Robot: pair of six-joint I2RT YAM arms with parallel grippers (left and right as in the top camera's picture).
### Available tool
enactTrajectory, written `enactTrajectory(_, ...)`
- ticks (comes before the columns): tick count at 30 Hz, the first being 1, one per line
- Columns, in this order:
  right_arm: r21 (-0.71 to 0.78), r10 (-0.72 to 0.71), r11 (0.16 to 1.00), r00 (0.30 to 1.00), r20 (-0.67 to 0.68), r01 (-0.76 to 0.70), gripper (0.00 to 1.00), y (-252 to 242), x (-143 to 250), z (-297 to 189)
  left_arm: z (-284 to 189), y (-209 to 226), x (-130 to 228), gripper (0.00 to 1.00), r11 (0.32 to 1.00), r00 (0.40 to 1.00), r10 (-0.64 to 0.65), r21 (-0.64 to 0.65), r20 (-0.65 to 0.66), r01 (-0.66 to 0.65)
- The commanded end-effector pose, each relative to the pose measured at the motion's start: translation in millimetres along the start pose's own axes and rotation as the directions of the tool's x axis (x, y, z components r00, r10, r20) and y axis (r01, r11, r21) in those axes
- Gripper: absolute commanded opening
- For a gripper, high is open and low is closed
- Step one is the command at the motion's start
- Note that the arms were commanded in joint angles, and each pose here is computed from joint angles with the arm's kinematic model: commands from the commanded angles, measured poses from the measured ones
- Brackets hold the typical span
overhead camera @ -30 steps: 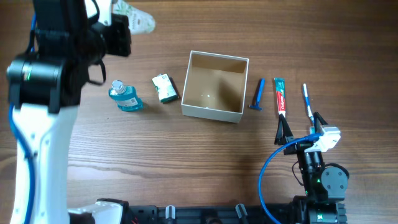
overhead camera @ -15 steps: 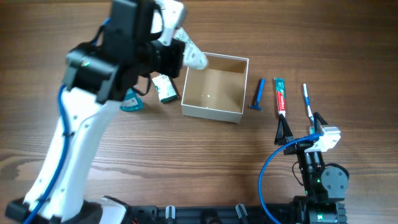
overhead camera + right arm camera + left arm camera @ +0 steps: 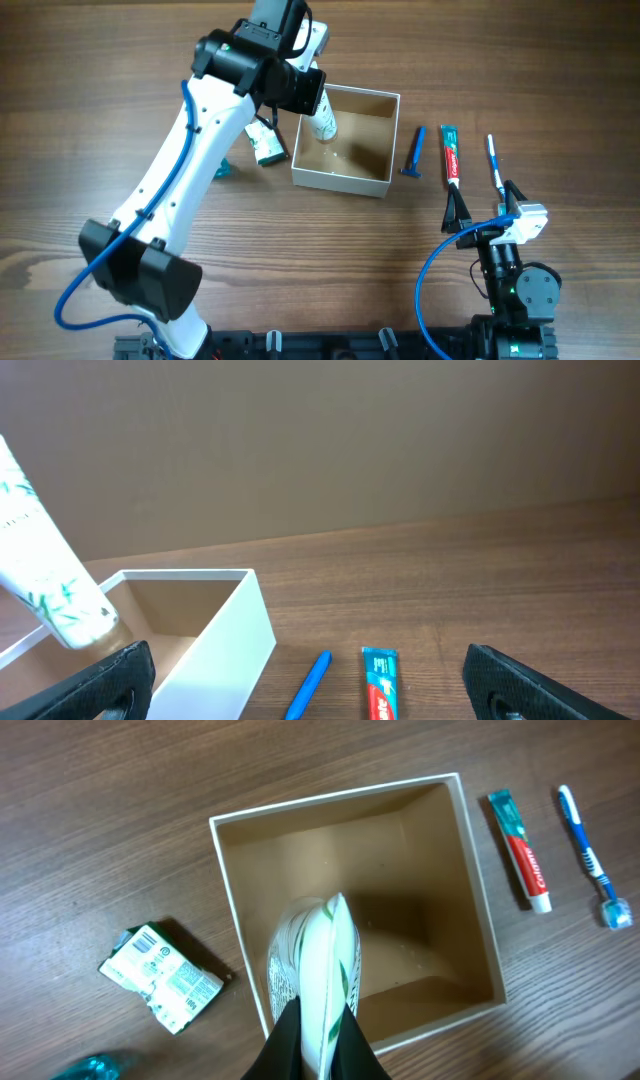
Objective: Pack container
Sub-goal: 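Carry the tube with the left gripper over the white box, then lower the tube upright into the box corner and open the left gripper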
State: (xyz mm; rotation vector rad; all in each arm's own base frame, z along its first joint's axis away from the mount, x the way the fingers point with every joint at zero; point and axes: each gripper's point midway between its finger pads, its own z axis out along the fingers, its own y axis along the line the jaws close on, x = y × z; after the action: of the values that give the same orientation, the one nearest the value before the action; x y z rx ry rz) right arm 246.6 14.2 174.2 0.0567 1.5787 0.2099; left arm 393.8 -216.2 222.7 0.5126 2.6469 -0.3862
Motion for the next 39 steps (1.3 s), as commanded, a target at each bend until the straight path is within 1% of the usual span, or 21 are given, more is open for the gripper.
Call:
enactTrajectory(1, 0.007, -0.014, 1.000, 1.000, 0.015, 0.014, 1.00, -1, -3, -1, 8, 0, -13, 0.04, 1.000, 0.999, -0.010, 0.001, 0.031, 0.010)
enactTrajectory(8, 0.007, -0.014, 1.000, 1.000, 0.015, 0.014, 1.00, -1, -3, -1, 14, 9, -25, 0.04, 0.999, 0.997, -0.003, -0.050, 0.076, 0.007)
enactTrajectory(12, 0.007, -0.014, 1.000, 1.000, 0.015, 0.014, 1.00, -1, -3, -1, 22, 20, -24, 0.04, 0.994, 0.998, -0.006, -0.104, 0.062, 0.012)
enactTrajectory(22, 0.007, -0.014, 1.000, 1.000, 0.015, 0.014, 1.00, -1, -3, -1, 38, 22, -20, 0.04, 0.994, 1.000, -0.006, -0.107, 0.028, 0.009)
enactTrajectory(28, 0.007, -0.014, 1.000, 1.000, 0.015, 0.014, 1.00, -1, -3, -1, 42, 20, -25, 0.06, 0.995, 0.999, 0.001, -0.103, 0.044, 0.004)
enactTrajectory(31, 0.007, -0.014, 1.000, 1.000, 0.015, 0.014, 1.00, -1, -3, -1, 42, 19, -28, 0.08, 0.995, 0.998, 0.004, -0.101, 0.057, 0.001)
enactTrajectory(32, 0.007, -0.014, 1.000, 1.000, 0.015, 0.014, 1.00, -1, -3, -1, 42, 19, -29, 0.11, 0.995, 0.998, 0.004, -0.100, 0.059, 0.002)
enactTrajectory(39, 0.007, -0.014, 1.000, 1.000, 0.015, 0.014, 1.00, -1, -3, -1, 42, 19, -29, 0.22, 0.995, 0.998, 0.004, -0.100, 0.060, 0.002)
